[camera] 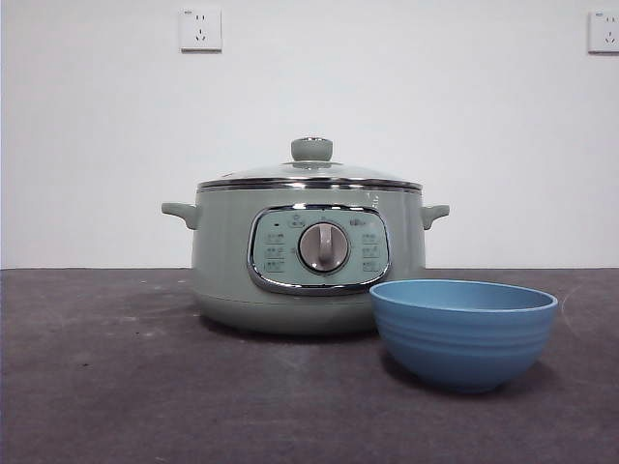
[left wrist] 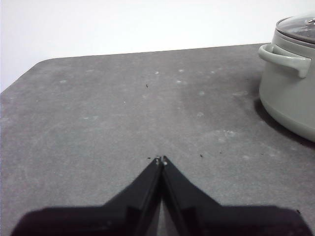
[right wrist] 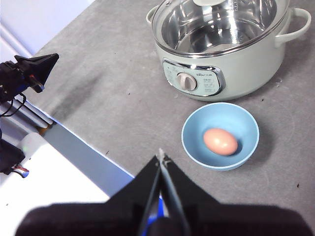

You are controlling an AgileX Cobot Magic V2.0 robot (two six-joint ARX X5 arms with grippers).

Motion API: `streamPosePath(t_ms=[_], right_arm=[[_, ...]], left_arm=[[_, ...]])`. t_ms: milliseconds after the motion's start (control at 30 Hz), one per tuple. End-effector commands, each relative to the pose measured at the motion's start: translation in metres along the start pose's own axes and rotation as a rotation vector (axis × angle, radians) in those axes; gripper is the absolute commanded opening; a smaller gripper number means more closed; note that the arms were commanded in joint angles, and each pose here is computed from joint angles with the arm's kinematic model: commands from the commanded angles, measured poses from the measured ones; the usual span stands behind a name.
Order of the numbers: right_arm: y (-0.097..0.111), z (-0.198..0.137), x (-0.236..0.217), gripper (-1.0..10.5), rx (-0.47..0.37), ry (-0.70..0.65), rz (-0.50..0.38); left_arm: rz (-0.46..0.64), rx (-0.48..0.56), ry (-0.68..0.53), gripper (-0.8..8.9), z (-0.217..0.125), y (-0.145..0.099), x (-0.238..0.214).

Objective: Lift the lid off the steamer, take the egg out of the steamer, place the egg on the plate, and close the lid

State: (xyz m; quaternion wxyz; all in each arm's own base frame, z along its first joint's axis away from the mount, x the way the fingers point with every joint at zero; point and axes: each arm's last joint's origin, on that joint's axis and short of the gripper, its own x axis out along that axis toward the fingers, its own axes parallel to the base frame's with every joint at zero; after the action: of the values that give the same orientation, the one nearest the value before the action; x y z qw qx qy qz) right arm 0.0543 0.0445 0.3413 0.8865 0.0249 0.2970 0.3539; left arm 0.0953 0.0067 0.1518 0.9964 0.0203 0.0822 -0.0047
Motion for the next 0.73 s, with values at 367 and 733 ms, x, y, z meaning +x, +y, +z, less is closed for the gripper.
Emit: streamPosePath(t_ms=[367,733], right_arm=[[-0.012,0.000,-0.003,0.0,-0.062,-0.213,-0.164],[-0.073,-0.082,0.063,0.0,-0.051,-0.529,-0.429]], left_arm=[[0.004,-0.012,0.007,-0.03,-0.004,0.000,0.001],[0.004,-0.012,0.007,-0.03,-0.004,0.000,0.001]])
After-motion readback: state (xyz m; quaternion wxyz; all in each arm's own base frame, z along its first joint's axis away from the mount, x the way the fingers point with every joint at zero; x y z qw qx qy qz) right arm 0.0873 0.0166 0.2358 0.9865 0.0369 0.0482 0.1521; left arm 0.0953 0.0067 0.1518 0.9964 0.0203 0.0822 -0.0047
